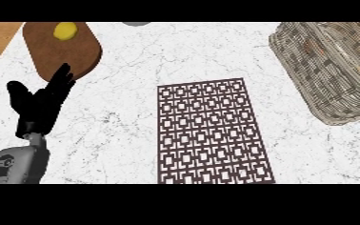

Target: Pick the squash from the placemat and place it in the basket

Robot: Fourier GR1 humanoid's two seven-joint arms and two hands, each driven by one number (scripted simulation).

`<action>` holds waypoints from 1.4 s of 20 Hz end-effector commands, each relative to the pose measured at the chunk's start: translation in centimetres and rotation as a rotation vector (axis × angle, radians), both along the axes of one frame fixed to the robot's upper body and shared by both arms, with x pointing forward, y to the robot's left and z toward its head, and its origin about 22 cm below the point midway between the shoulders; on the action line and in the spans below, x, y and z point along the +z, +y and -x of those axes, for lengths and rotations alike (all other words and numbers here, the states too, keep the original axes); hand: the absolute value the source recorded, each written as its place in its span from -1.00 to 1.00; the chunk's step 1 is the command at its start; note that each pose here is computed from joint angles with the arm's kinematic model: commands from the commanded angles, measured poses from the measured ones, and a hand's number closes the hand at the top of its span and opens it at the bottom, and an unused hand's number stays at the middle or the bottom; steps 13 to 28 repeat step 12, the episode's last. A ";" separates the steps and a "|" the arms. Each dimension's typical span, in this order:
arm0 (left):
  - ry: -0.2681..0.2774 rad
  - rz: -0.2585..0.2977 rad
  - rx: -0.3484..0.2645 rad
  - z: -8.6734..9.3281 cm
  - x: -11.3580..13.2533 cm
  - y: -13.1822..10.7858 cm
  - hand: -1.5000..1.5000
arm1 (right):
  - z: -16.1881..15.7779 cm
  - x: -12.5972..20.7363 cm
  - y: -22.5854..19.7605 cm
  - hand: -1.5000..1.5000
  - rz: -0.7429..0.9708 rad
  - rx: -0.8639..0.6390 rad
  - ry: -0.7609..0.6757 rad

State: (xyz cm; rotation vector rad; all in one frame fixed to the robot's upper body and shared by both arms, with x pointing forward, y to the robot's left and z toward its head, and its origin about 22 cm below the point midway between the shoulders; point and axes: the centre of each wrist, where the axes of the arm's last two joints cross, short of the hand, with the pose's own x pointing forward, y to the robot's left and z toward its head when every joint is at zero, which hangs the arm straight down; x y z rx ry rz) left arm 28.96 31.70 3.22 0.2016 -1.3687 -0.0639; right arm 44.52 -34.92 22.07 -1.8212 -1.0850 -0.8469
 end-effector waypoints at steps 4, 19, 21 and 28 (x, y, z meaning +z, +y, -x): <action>0.037 -0.009 0.072 1.4 -1.0 2.1 0.00 | 1.8 -2.3 2.4 -1.00 -0.175 0.008 -0.200; 0.027 0.000 0.092 2.2 -0.8 2.2 0.00 | 5.8 -6.6 6.3 -1.00 -0.250 0.117 -0.081; 0.027 0.000 0.092 2.2 -0.8 2.2 0.00 | 5.8 -6.6 6.3 -1.00 -0.250 0.117 -0.081; 0.027 0.000 0.092 2.2 -0.8 2.2 0.00 | 5.8 -6.6 6.3 -1.00 -0.250 0.117 -0.081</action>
